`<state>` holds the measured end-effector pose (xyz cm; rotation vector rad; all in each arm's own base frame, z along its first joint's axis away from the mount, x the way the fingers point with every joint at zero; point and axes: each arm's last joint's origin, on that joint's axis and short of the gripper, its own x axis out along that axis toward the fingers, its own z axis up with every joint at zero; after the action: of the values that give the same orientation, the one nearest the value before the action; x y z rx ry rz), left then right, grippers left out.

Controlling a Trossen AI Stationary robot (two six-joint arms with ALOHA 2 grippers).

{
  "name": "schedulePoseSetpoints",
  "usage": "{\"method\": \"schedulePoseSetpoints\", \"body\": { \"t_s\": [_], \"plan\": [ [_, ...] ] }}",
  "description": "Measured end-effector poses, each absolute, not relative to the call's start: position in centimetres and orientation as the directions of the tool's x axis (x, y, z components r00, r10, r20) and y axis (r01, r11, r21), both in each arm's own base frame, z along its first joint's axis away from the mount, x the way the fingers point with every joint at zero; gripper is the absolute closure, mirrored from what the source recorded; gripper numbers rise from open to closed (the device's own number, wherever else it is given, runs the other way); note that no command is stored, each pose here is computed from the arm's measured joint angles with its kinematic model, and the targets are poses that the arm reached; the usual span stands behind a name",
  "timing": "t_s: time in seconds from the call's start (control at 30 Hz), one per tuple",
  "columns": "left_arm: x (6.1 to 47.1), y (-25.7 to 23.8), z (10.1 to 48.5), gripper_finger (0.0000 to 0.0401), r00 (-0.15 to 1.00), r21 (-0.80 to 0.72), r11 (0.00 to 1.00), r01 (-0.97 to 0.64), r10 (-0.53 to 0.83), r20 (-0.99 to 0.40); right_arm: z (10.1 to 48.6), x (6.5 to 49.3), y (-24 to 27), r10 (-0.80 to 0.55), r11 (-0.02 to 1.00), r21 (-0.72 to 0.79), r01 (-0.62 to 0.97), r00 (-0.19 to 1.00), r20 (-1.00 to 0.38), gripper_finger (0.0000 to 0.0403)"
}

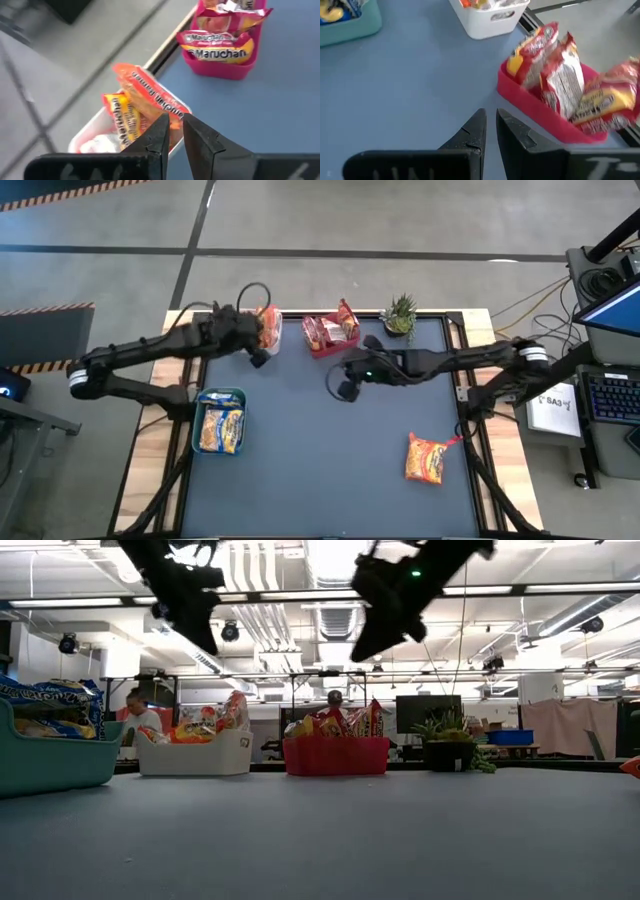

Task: Sort Maruchan noodles
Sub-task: Adjust the orange noodle pack in the white bin

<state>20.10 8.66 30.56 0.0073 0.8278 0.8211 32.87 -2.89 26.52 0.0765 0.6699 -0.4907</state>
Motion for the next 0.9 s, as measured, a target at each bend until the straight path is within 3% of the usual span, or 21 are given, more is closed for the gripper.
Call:
{"method": "schedulePoseSetpoints", "body": {
  "t_s": [0.17, 0.43, 0.57, 0.9],
  "plan": [
    [19.7, 12.7, 30.2, 0.0363, 0.376, 0.203, 0.717, -0.667, 0.56, -0.738, 25.6, 30.0, -1.6, -0.389, 0.898, -0.063, 0.434, 0.721, -0.573, 0.0369],
    [18.2, 18.7, 27.5, 0.0363, 0.183, 0.165, 0.581, -0.797, 0.492, -0.851, 25.1, 27.1, -1.0, -0.372, 0.91, -0.033, 0.413, 0.778, -0.506, 0.0369],
    [18.4, 20.1, 26.7, 0.0363, 0.123, 0.182, 0.589, -0.787, 0.439, -0.89, 24.9, 26.7, -1.0, -0.372, 0.916, -0.064, 0.396, 0.778, -0.506, 0.0369],
    [19.7, 22.4, 28.3, 0.0352, 0.093, 0.203, 0.59, -0.781, 0.432, -0.897, 24.7, 26.8, -0.9, -0.332, 0.938, -0.093, 0.335, 0.784, -0.524, 0.0369]
  ]
}}
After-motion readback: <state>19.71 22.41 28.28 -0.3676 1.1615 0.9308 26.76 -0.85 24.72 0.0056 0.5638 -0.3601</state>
